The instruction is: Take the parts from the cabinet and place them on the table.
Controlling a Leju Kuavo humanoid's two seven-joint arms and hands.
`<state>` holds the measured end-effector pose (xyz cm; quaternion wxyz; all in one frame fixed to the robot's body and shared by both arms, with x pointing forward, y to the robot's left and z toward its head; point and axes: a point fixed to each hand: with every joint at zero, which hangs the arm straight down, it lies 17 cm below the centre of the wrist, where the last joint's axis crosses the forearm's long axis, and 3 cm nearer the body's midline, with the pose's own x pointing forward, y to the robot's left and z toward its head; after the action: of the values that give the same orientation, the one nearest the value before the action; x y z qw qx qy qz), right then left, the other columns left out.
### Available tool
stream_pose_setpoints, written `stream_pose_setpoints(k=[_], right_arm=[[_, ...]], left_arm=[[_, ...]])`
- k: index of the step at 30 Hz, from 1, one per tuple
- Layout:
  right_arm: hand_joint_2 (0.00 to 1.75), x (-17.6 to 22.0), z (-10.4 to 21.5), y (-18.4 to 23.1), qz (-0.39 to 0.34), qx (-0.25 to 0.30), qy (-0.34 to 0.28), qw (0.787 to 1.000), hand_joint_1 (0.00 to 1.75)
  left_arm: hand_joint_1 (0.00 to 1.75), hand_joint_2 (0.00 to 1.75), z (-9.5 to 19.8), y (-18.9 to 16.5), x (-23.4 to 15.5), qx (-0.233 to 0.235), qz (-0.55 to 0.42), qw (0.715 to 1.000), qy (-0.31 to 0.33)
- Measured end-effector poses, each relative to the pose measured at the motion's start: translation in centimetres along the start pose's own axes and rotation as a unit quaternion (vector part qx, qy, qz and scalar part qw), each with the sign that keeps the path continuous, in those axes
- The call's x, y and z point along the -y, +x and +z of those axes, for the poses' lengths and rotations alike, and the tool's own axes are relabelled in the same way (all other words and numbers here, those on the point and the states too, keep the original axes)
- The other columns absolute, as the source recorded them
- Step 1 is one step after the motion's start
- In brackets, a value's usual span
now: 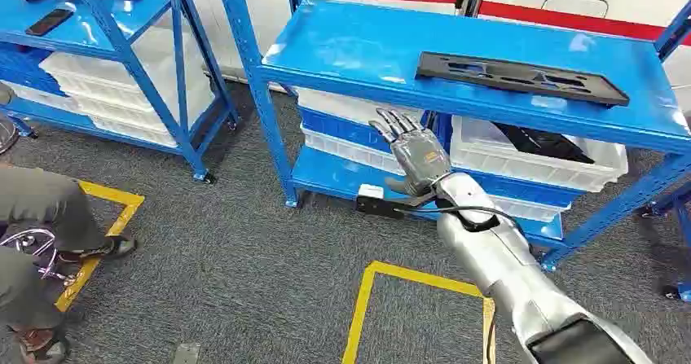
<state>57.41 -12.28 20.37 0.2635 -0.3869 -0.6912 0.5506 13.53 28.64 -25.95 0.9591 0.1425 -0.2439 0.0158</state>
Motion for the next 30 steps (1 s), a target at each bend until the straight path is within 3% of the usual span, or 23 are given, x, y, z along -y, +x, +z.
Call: stream_pose_setpoints(k=[7, 13, 30], right_arm=[[1.75, -1.1, -0.8, -1.8, 0.014, -0.032, 0.025, 0.999, 0.0], [1.75, 1.5, -1.4, -5.1, 0.001, -0.076, -0.018, 0.997, 0.0], [1.75, 1.6, -0.8, -7.1, 0.0, -0.093, -0.017, 0.995, 0.0]], left_arm=[[0.0, 0.0, 0.0, -0.1, -0.1, -0.001, 0.0, 1.0, 0.003], [0.0, 0.0, 0.0, -0.5, -0.1, -0.011, -0.001, 1.0, 0.004], [0.0, 0.0, 0.0, -0.5, -0.1, -0.013, -0.001, 1.0, 0.005]])
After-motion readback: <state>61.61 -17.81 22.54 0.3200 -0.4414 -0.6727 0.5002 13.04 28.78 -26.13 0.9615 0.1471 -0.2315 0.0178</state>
